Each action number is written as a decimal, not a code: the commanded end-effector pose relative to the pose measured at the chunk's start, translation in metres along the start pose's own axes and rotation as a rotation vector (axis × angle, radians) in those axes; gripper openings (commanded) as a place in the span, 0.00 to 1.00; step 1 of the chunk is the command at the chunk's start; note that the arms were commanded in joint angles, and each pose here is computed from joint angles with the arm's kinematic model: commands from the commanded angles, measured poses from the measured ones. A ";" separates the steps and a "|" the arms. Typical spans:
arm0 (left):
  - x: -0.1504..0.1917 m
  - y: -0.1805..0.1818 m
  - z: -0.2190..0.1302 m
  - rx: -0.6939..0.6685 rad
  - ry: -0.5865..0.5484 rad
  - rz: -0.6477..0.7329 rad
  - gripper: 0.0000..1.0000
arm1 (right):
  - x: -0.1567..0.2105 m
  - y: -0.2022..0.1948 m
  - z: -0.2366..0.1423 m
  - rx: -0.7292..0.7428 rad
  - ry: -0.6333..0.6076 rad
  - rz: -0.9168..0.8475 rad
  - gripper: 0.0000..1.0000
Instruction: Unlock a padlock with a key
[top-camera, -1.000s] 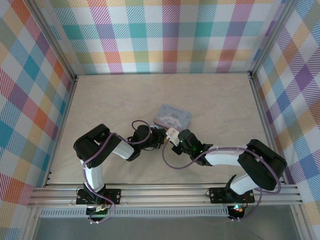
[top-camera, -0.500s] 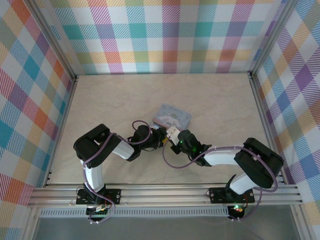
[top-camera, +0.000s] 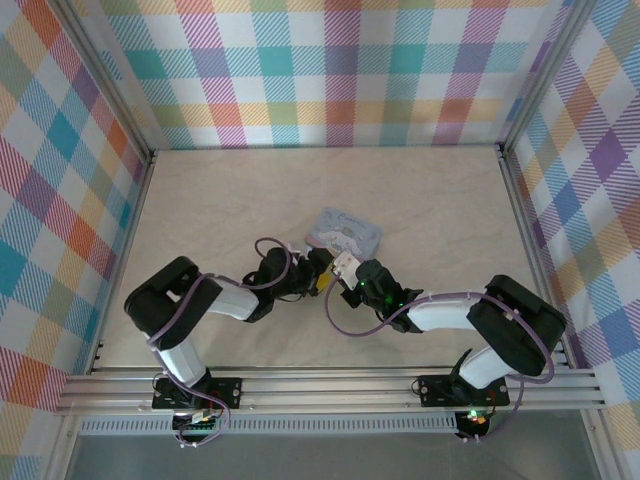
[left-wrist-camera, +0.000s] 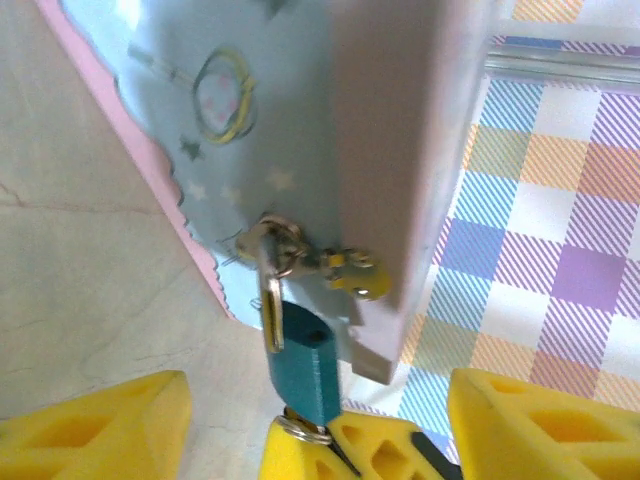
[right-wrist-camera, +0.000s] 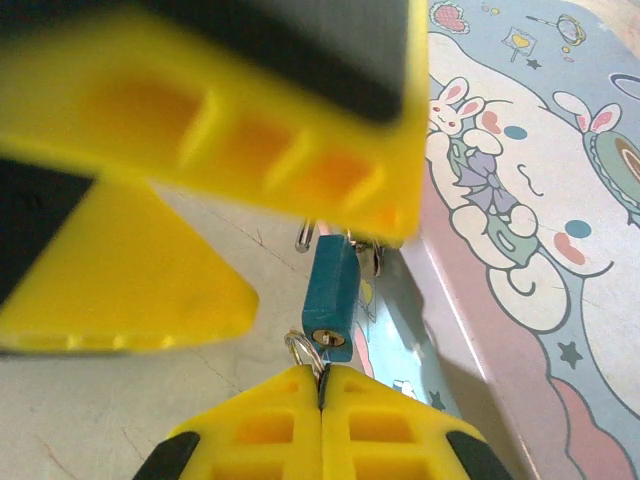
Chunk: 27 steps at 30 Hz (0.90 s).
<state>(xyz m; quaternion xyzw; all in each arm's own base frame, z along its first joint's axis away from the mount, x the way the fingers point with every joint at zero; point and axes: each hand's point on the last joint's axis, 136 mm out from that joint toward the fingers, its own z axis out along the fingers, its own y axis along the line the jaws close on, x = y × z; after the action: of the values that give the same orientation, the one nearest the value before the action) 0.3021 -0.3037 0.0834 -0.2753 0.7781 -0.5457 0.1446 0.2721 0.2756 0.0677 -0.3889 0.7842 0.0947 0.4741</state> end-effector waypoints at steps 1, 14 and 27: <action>-0.014 -0.005 -0.018 -0.035 -0.034 0.060 0.72 | -0.001 0.000 0.001 0.004 -0.016 0.016 0.00; -0.084 -0.048 -0.093 -0.296 -0.135 0.370 0.83 | -0.003 0.000 0.002 0.006 -0.017 0.029 0.00; -0.119 -0.063 -0.021 -0.341 0.151 0.621 0.85 | -0.010 -0.001 0.006 0.008 -0.034 0.048 0.00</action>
<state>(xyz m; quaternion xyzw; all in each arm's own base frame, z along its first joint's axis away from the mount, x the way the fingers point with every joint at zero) 0.4077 -0.2277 0.1491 -0.0542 0.9040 -0.3581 0.2273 0.2721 0.2757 0.0623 -0.3842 0.7896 0.0965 0.4686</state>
